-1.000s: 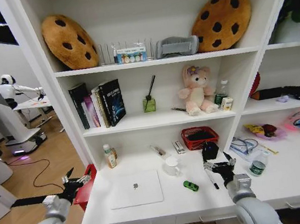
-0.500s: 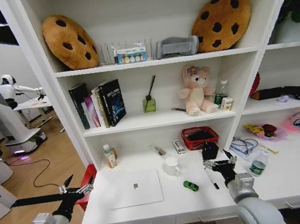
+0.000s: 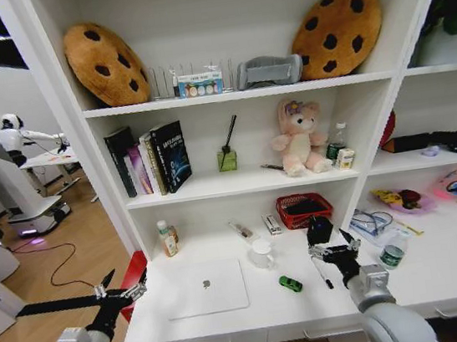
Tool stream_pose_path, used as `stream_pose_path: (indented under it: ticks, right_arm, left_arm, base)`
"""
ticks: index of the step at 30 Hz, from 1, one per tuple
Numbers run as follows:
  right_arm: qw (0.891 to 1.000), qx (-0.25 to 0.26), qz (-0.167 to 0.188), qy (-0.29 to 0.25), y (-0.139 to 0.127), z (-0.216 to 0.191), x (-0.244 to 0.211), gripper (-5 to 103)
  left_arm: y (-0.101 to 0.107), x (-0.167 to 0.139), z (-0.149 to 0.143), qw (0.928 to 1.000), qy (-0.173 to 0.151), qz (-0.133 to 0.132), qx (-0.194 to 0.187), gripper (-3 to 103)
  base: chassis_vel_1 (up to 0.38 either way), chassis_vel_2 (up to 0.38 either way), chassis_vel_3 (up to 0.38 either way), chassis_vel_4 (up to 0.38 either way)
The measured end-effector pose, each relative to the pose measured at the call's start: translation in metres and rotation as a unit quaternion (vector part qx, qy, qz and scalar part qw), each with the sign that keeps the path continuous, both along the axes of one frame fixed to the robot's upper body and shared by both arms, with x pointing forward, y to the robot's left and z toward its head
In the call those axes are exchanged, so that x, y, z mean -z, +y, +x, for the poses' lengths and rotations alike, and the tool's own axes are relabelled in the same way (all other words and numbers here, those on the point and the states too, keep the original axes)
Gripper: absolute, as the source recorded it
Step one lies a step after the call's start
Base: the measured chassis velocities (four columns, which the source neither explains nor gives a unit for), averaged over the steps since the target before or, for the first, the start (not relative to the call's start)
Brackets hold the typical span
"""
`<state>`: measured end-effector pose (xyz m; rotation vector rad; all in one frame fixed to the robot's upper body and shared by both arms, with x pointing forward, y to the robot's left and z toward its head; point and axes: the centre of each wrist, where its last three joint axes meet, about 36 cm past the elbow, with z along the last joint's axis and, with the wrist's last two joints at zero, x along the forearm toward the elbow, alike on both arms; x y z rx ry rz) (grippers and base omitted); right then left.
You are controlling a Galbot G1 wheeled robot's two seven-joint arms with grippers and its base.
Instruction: Organize the objects on the table.
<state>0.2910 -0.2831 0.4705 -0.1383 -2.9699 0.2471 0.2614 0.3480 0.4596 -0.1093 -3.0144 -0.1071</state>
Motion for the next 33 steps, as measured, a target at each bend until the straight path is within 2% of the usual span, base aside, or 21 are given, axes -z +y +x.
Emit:
stream_pose_path:
  ticks: [10, 21, 22, 23, 24, 27, 29, 32, 33]
  right_arm:
    - [1.000, -0.001, 0.001, 0.000, 0.000, -0.001, 0.000, 100]
    - [1.000, -0.011, 0.015, -0.003, 0.003, 0.000, 0.000, 100]
    - [0.999, -0.041, 0.026, 0.007, 0.006, 0.003, 0.004, 100]
    - [0.999, -0.041, 0.026, 0.007, 0.006, 0.003, 0.004, 100]
    - [0.998, -0.062, 0.028, 0.014, 0.007, 0.004, 0.007, 100]
    - [0.986, -0.161, 0.013, 0.047, 0.015, 0.010, 0.015, 100]
    - [0.983, -0.173, 0.011, 0.052, 0.017, 0.011, 0.016, 100]
    - [0.969, -0.225, 0.021, 0.095, 0.028, 0.012, 0.021, 100]
    - [0.969, -0.225, 0.021, 0.095, 0.028, 0.012, 0.021, 100]
  left_arm:
    - [0.000, 0.000, 0.000, 1.0000, 0.000, 0.000, 0.000, 100]
    - [0.000, 0.000, 0.000, 1.0000, 0.000, 0.000, 0.000, 100]
    - [0.000, 0.000, 0.000, 1.0000, 0.000, -0.001, 0.000, 100]
    - [0.000, 0.000, 0.000, 1.0000, 0.000, -0.001, 0.000, 100]
    - [0.000, 0.000, 0.000, 1.0000, 0.000, -0.001, 0.000, 100]
    - [0.000, 0.001, 0.000, 1.0000, 0.000, -0.001, 0.000, 100]
    - [0.000, 0.001, 0.000, 1.0000, 0.000, -0.001, 0.000, 100]
    - [0.000, 0.001, 0.000, 1.0000, 0.000, -0.001, 0.000, 100]
    - [0.000, 0.001, 0.000, 1.0000, 0.000, -0.001, 0.000, 100]
  base:
    - [-0.081, -0.081, 0.082, 0.070]
    - [-0.233, -0.229, 0.231, 0.237]
    - [-0.285, -0.272, 0.272, 0.262]
    - [-0.285, -0.272, 0.272, 0.262]
    - [-0.285, -0.272, 0.294, 0.270]
    - [-0.173, -0.193, 0.190, 0.162]
    - [-0.093, -0.144, 0.103, 0.064]
    - [-0.027, -0.019, -0.007, -0.016]
    - [-0.044, 0.053, -0.035, -0.048]
